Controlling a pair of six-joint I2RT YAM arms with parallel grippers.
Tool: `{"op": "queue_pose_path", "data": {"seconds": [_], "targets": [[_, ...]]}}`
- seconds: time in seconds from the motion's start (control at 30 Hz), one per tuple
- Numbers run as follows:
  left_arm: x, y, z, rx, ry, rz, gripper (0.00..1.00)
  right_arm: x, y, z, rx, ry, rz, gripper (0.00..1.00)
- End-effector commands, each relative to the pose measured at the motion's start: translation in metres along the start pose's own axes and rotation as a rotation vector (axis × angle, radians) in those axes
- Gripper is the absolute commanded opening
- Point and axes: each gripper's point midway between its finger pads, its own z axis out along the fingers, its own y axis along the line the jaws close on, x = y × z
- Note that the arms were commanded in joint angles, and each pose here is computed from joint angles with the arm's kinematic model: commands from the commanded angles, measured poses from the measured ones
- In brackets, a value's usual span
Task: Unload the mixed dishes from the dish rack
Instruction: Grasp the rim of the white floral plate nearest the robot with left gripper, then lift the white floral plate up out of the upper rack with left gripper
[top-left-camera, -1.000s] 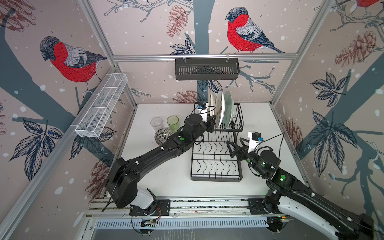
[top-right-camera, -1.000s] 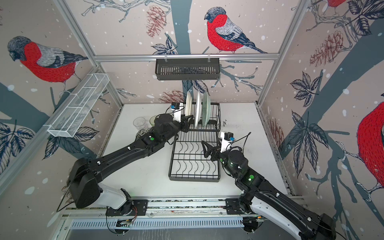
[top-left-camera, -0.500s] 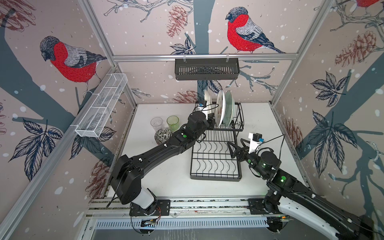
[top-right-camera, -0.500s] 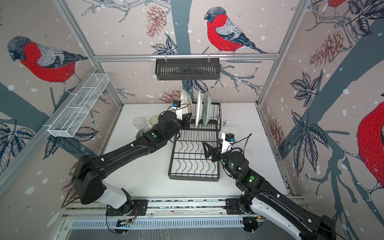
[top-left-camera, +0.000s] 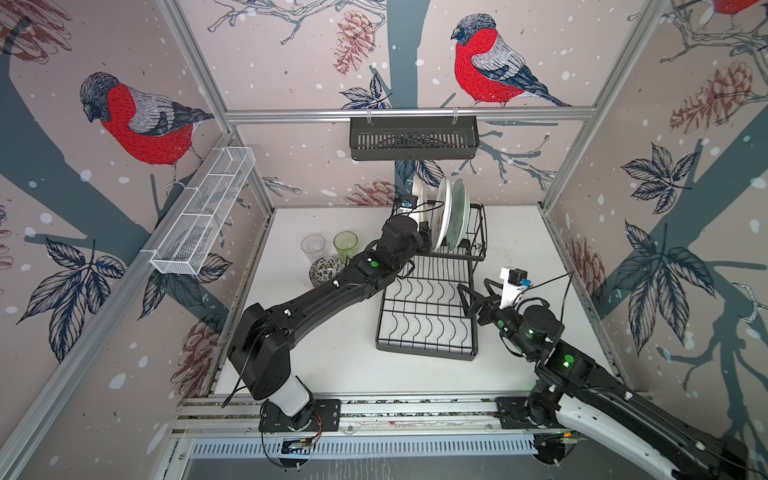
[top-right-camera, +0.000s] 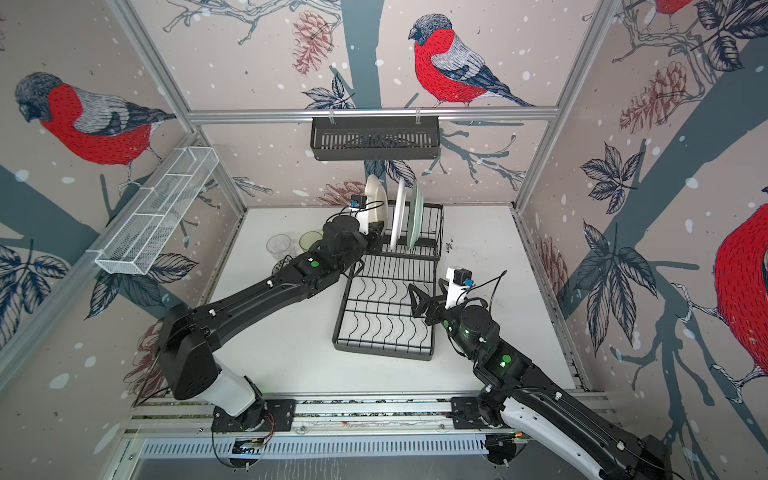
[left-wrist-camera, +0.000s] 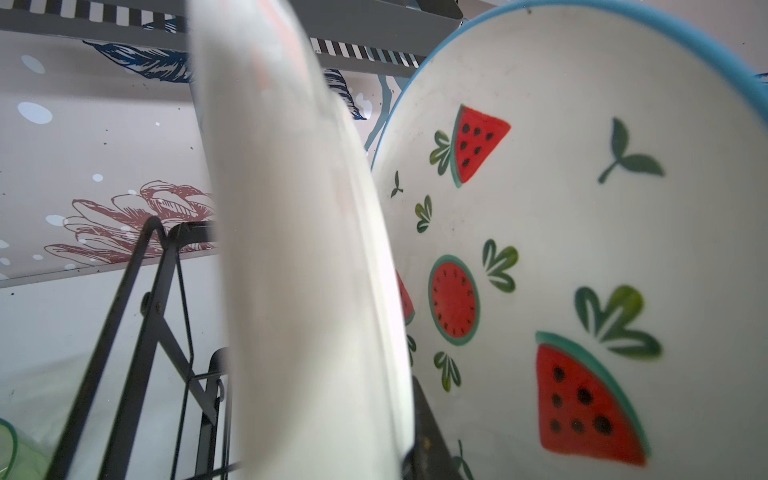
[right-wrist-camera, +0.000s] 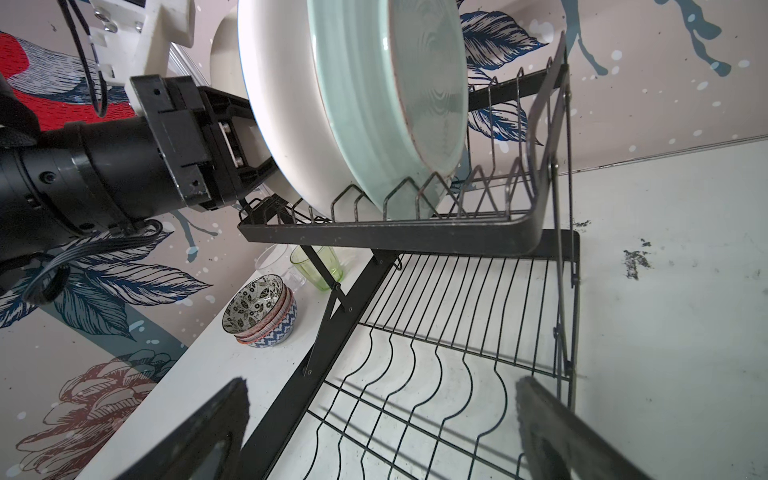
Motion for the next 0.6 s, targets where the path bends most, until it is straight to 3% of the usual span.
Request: {"op": "queue_pose_path", "data": {"seconds": [0.0,0.23,0.57], "targets": [[-0.021,-0.01,-0.002,0.037,-0.065,0.009,0.06,-0.002,-0.003,0.0,0.015,-0.012,0.016,1.0],[-0.038,-0.013,-0.004,0.034,-0.102,0.024,0.0,-0.002,-0.006,0.001,0.021,-0.015,0.014,0.99],[-0.064,-0.022,-0.018,0.076,-0.172,0.05,0.0,-0.002,-0.008,0.002,0.022,-0.015,0.019,1.0]]}}
